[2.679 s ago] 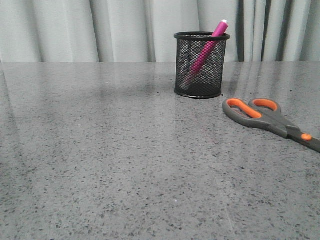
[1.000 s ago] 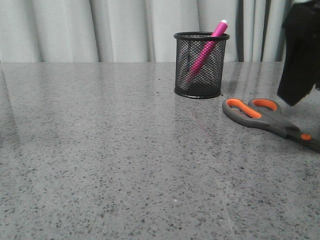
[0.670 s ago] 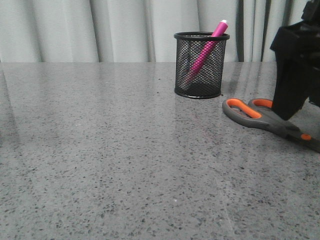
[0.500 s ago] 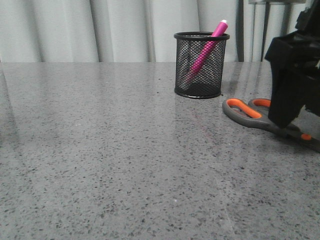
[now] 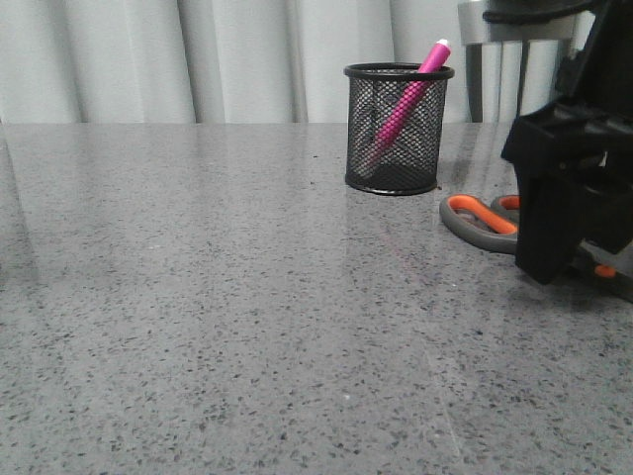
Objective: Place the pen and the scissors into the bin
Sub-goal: 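Grasp the grey-and-orange scissors with the right gripper and lift, then carry the scissors above the mesh holder with the right gripper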
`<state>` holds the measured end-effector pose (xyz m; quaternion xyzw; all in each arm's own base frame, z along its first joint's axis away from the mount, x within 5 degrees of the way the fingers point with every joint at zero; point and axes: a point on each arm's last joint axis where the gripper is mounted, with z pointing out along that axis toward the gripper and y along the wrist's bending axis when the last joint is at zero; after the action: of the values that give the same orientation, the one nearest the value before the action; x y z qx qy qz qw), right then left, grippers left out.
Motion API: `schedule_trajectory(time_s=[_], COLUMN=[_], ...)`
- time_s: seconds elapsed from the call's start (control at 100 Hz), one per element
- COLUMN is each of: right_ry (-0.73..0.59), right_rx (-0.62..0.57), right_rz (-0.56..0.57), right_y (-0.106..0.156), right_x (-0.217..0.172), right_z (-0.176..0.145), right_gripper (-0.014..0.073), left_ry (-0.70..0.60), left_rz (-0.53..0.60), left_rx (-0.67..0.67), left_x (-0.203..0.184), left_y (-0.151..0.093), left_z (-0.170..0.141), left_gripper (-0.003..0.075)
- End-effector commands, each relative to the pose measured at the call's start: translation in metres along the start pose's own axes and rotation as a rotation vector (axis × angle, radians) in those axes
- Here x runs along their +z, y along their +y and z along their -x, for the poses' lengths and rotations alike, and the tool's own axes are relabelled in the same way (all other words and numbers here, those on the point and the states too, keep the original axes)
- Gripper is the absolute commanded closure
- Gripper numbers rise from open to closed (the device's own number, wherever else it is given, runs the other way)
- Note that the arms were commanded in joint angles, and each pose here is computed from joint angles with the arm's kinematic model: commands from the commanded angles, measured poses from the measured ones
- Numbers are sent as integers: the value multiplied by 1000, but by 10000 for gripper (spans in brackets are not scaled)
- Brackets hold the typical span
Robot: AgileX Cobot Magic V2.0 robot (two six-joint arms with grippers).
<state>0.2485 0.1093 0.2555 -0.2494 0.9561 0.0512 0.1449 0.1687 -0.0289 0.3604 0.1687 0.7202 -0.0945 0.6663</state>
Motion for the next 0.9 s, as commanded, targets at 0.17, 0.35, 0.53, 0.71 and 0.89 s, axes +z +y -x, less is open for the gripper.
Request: schedule_trajectory(time_s=[0.17,0.35,0.53,0.71,0.89], right_ry=[-56,-45,-35,-197,-662], right_rx=[-8,-8,-23,-28,-7], right_rz=[-15,-13,-12,-28,-69], right_y=[-2,-1,-1,2,5], right_x=[-4,-4,-7,-42,-88], right_z=[11,10,7,3,-7], right_gripper=[188,489,670,670,670], left_ry=[-48,-48,-48,-48,-48], left_rz=[-6,-6,-6,-6,-6], left_rx=[-27,-27,-27,-27,-27], left_x=[-2,-2,-2,-2,-2], left_y=[-1,-1,-1,-1,-1], left_z=[11,11,11,11,11], left_gripper=[739,739,739,739,739])
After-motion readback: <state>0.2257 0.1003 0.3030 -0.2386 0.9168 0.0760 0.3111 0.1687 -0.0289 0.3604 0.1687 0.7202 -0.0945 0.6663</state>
